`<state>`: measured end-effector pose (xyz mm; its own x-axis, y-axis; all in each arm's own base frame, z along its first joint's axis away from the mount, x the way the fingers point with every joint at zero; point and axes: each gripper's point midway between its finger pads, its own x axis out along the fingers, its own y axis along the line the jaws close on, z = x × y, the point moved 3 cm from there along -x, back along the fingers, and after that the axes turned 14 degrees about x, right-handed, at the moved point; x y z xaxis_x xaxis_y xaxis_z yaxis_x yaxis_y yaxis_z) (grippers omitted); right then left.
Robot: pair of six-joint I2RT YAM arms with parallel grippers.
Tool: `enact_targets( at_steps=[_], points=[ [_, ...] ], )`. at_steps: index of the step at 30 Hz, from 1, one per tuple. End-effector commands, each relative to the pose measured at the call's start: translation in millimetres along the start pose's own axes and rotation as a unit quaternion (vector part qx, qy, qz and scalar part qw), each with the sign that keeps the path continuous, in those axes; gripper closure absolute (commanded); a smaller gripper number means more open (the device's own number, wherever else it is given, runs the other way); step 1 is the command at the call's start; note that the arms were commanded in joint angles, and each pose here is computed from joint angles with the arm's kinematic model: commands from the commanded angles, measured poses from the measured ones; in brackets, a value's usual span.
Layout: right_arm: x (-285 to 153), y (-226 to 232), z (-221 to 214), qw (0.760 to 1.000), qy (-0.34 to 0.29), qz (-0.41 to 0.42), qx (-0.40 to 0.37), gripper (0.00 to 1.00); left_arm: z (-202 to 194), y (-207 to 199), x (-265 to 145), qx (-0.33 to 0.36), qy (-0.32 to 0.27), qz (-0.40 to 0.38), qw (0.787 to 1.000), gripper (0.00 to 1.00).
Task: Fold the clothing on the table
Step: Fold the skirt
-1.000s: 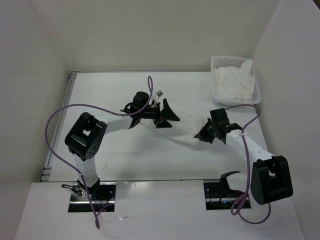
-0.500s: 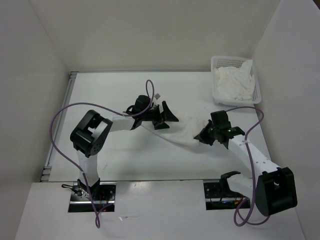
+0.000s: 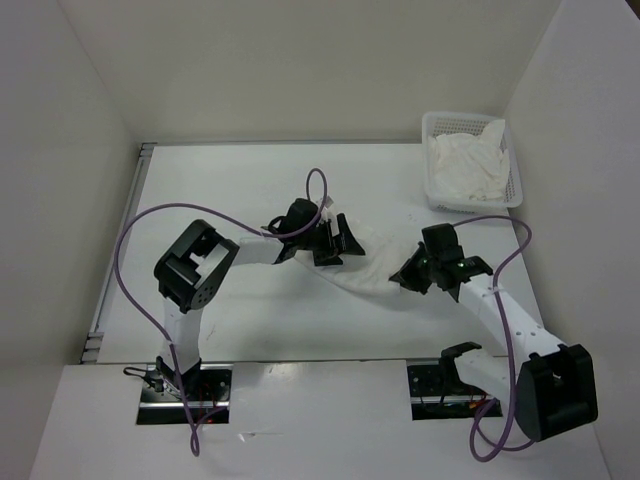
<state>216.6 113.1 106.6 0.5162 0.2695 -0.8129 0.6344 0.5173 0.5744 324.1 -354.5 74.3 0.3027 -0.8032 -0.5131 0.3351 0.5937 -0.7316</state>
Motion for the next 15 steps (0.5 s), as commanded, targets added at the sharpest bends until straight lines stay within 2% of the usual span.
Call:
enact_targets(
  at_steps=[1,4,5,7,15],
  points=[
    [-17.8,26.7,5.3,0.999,-0.018,0.036,-0.013,0.99,-17.5,26.5,9.5,0.006,0.024,0.053,0.998,0.0],
    [-22.2,45.0,12.0,0.998,-0.023,0.048,-0.034,0.99,-24.7,31.7,8.3,0.002,0.031,0.058,0.998,0.0],
    [-25.5,69.4,16.5,0.996,-0.026,0.065,-0.054,0.99,-30.8,31.3,9.1,0.002,0.037,0.059,0.998,0.0],
    [-23.2,83.9,16.9,0.995,-0.02,0.073,-0.067,0.99,-35.3,34.5,8.2,0.0,0.042,0.062,0.997,0.0],
    [4.9,170.5,-23.3,0.981,0.024,0.103,-0.164,0.99,-34.8,29.8,1.9,0.002,0.038,0.059,0.998,0.0]
  ],
)
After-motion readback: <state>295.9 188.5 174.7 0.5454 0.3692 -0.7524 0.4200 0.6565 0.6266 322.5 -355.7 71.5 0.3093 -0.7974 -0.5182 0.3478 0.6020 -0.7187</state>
